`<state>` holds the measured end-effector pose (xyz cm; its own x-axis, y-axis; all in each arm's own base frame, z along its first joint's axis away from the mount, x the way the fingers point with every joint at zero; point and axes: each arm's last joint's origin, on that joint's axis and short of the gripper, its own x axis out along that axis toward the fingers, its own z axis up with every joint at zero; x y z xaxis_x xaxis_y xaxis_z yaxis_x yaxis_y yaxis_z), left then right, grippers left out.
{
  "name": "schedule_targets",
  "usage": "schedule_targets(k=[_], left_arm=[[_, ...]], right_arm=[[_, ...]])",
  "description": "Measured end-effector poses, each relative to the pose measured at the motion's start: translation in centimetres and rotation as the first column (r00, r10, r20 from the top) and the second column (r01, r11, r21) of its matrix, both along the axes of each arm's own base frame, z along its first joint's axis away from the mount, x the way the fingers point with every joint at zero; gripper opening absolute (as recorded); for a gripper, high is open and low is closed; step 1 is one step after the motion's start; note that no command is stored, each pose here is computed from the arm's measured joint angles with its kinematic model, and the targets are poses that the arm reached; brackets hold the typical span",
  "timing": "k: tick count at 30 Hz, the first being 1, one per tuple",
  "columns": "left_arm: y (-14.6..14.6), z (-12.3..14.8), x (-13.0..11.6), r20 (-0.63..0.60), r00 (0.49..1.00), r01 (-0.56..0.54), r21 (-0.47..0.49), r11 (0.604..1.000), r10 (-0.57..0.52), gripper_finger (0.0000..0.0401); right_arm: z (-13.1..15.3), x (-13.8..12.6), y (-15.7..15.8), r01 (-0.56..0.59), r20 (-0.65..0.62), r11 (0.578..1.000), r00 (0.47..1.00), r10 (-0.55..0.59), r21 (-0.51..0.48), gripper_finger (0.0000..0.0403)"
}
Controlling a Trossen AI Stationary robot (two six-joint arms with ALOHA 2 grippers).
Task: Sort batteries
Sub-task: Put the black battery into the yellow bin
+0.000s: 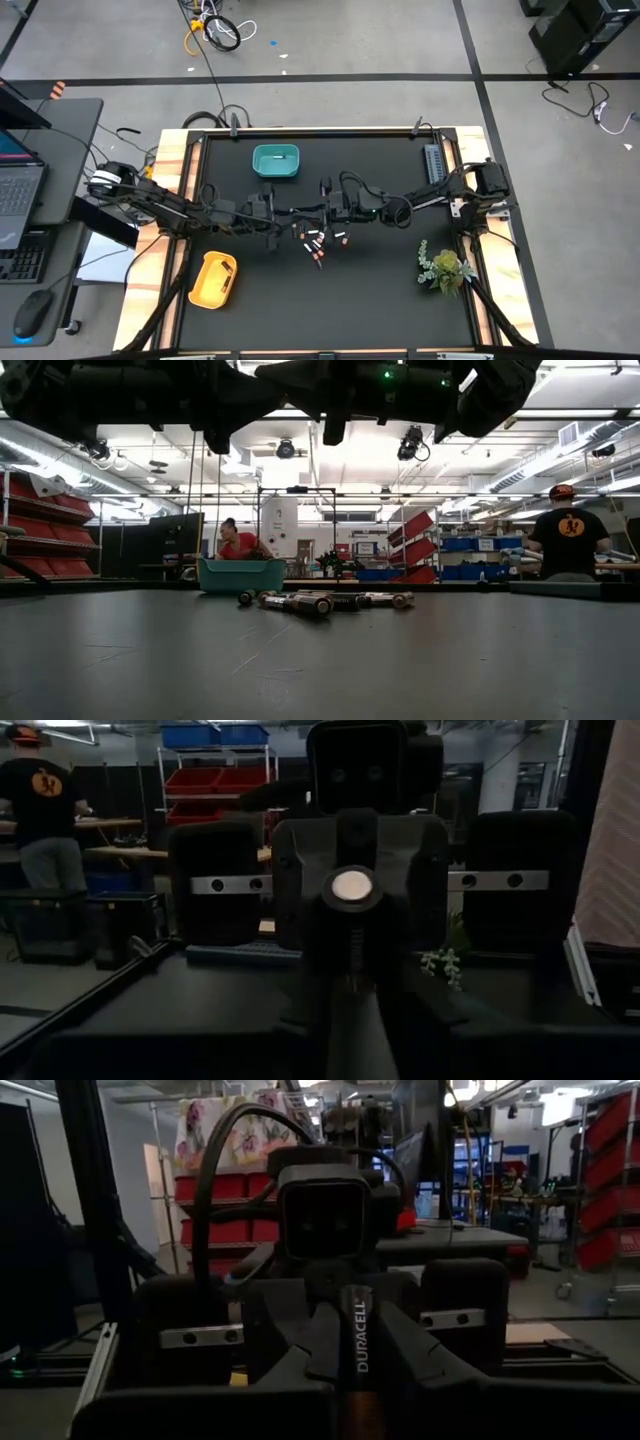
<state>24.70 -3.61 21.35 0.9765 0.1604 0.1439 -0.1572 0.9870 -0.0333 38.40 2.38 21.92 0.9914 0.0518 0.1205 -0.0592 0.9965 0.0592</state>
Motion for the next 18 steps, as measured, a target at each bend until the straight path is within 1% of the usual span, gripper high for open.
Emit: schedule_targets(k=[1, 2, 6, 9, 13, 18], left_arm=[[0.01, 0.00, 0.00, 0.000, 1.000, -0.002, -0.001, 1.000, 0.002, 0.0052], [0.00, 0.01, 0.00, 0.001, 1.000, -0.003, -0.002, 1.000, 0.003, 0.0047], [0.02, -0.06, 0.01, -0.005, 1.000, -0.006, -0.001, 1.000, 0.006, 0.0047], [0.03, -0.15, 0.02, -0.015, 1.000, -0.012, 0.001, 1.000, 0.012, 0.0047], [0.15, -0.29, 0.03, -0.030, 0.999, -0.045, 0.001, 0.999, 0.045, 0.0047], [0.20, -0.26, 0.04, -0.030, 0.998, -0.058, -0.001, 0.998, 0.058, 0.0047]], right_arm=[[-0.03, 0.00, -0.01, -0.001, -0.005, 1.000, 1.000, 0.001, 0.005, 0.0032], [-0.04, -0.01, -0.01, -0.003, -0.010, 1.000, 1.000, 0.003, 0.010, 0.0032], [-0.23, 0.01, 0.00, -0.005, -0.034, 1.000, 0.999, 0.006, 0.018, 0.0033], [-0.32, 0.03, 0.04, -0.005, -0.041, 1.000, 0.999, 0.006, 0.024, 0.0044], [-0.41, 0.05, -0.10, 0.045, -0.047, 0.998, 0.998, -0.043, 0.049, 0.0078], [-0.38, 0.05, -0.13, 0.054, -0.040, 0.997, 0.998, -0.052, 0.049, 0.0124]])
